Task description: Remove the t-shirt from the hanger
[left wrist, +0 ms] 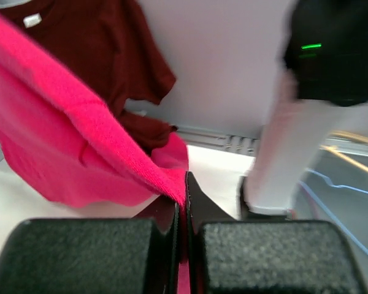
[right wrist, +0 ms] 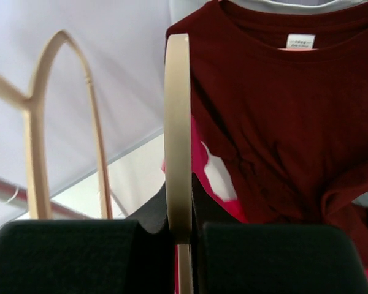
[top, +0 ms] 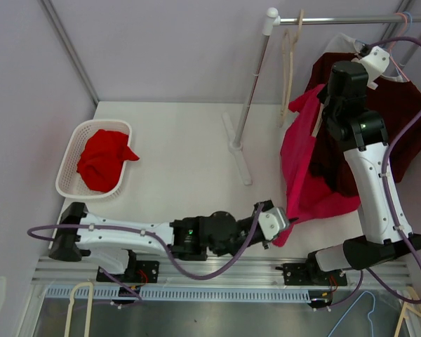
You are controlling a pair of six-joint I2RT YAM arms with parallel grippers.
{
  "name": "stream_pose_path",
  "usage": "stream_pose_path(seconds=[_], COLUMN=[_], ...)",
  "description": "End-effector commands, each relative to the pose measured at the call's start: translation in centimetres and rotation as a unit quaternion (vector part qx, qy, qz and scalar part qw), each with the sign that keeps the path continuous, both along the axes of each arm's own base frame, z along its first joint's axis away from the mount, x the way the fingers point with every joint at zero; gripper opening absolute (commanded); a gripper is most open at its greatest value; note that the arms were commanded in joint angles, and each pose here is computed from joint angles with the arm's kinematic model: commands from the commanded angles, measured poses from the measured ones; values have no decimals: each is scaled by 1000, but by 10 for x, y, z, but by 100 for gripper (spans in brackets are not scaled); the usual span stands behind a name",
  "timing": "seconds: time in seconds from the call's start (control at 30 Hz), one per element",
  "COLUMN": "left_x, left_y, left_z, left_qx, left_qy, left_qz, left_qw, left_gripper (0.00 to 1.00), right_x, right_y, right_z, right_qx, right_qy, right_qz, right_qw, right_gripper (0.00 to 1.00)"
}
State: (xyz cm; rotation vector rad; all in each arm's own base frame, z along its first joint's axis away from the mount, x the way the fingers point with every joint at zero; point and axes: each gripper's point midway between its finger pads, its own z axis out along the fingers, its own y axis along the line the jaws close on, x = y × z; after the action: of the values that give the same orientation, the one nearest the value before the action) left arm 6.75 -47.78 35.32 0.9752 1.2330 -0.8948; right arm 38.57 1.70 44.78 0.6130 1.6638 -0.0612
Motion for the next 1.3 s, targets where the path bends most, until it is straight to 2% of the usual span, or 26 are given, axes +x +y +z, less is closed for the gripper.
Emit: stream_pose_path(seconds=[0.0,0.1,0.23,0.33,0.37,0.4,0.43,0.47,0.5,0.53,0.57,0.63,0.67,0.7,0.73,0.77,0.8,0.83,0.9,1.07,1.13,1.17,1.27], left_x=[-40,-60,-75,-56,-31,-33,-23,1,12,26,56,80,108,116,121,145,150,156,164,169,171,172,173], left_y=[25,30,24,16,14,9,4,3,-2,-9,-5,-13,-10,-4,-10,-8,-2,-4,0,10,11,13,12], left_z=[38,29,-3,-26,-34,-40,-51,-63,-51,-69,-71,-42,-59,-74,-49,-69,-86,-82,-109,-126,-135,-139,-149], left_qx=[-51,-52,-33,-24,-19,-16,-7,7,-2,23,45,27,48,72,53,70,93,91,113,109,122,132,139], left_qy=[-7,26,59,99,111,135,144,154,170,187,206,247,269,305,315,339,371,383,408,421,430,434,433], left_qz=[-33,-62,-85,-42,-25,-56,-55,-37,-30,-11,24,37,70,86,67,94,111,105,115,140,146,153,154], left_qw=[998,996,994,994,993,989,988,987,985,982,977,968,959,946,945,934,917,913,899,889,882,878,877], left_gripper=[1,1,1,1,1,1,1,1,1,1,1,1,1,1,1,1,1,1,1,1,1,1,1], right_x=[17,26,29,20,11,6,2,-2,-12,-18,-22,-36,-39,-43,-50,-53,-58,-63,-69,-80,-101,-118,-142], right_y=[-19,-27,-26,-14,-12,-7,0,3,5,11,12,12,12,12,11,10,9,8,0,3,22,23,20], right_z=[28,28,31,31,35,37,36,35,39,40,39,38,37,33,36,36,37,41,46,61,63,89,103], right_qx=[19,23,20,25,28,30,30,31,32,30,28,26,23,21,20,19,18,17,11,9,43,52,53], right_qy=[-55,-51,-46,-39,-44,-46,-45,-42,-45,-45,-41,-32,-30,-22,-27,-25,-23,-27,-33,-47,-23,-55,-76], right_qz=[-14,-13,-4,23,30,41,52,59,69,79,83,90,93,96,101,101,102,103,93,117,172,185,192], right_qw=[998,998,999,999,998,998,997,997,996,995,995,995,995,995,994,994,994,994,995,992,984,980,977], right_gripper=[0,0,0,0,0,0,0,0,0,0,0,0,0,0,0,0,0,0,0,0,0,0,0])
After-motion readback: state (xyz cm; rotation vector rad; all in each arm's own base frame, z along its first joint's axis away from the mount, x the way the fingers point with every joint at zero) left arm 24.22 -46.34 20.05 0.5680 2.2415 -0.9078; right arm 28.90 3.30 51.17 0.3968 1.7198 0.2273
